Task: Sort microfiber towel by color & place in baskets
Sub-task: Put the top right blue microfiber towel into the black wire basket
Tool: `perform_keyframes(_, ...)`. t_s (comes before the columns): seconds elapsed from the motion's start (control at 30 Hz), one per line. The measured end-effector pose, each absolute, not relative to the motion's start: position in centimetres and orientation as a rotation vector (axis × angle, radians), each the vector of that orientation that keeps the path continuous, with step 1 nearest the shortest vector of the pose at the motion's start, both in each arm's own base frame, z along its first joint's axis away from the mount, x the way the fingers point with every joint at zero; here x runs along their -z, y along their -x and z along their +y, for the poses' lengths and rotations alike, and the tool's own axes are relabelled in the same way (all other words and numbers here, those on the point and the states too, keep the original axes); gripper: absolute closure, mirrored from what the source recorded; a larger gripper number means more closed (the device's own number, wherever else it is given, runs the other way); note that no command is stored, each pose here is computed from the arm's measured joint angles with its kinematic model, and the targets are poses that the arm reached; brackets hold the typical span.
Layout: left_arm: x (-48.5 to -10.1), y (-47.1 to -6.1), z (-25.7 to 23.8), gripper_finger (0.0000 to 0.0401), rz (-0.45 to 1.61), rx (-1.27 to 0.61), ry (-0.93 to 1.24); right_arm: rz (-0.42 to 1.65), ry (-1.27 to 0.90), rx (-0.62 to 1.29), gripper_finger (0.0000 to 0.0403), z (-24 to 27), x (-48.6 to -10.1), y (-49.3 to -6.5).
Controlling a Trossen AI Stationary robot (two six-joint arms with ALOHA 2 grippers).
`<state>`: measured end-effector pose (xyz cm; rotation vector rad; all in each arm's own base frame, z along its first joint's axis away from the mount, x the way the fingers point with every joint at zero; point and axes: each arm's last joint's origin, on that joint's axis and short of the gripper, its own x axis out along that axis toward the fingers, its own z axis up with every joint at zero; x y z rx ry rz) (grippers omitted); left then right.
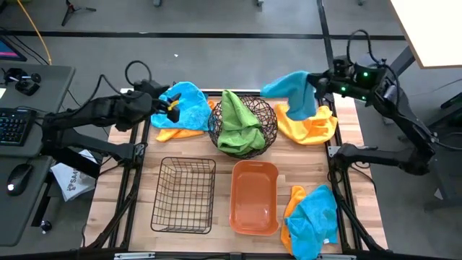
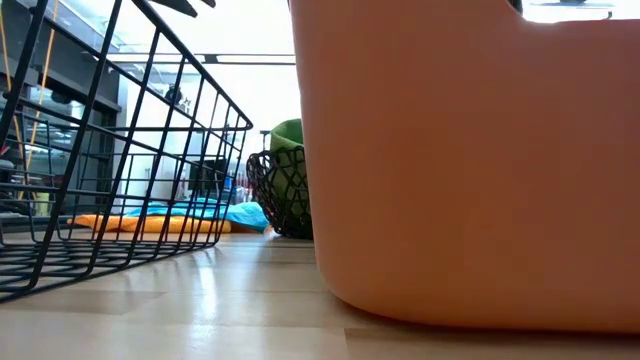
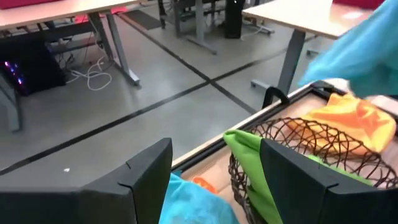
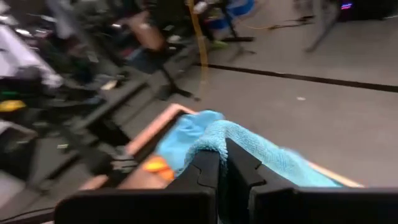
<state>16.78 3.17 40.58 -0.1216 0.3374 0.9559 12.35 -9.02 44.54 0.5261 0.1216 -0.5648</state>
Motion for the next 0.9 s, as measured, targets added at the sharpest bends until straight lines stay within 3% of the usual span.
perform_keyframes(0.33, -40.0, -17.9, 3.1, 0.0169, 0.409, -0.874, 0.089, 0.228, -0.583, 0.257, 0.0402, -5.5, -43.6, -18.2)
perform_keyframes(0.6, -39.5, -18.8, 2.7, 0.0169, 0.413, -0.738, 0.284, 0.362, -0.562, -0.102, 0.0403, 0.9, -41.8, -24.1)
perform_keyframes(0.9, -39.5, -19.0, 1.1, 0.0169, 0.364, -0.672, 0.471, 0.419, -0.484, -0.355, 0.0403, 9.0, -41.4, -23.6)
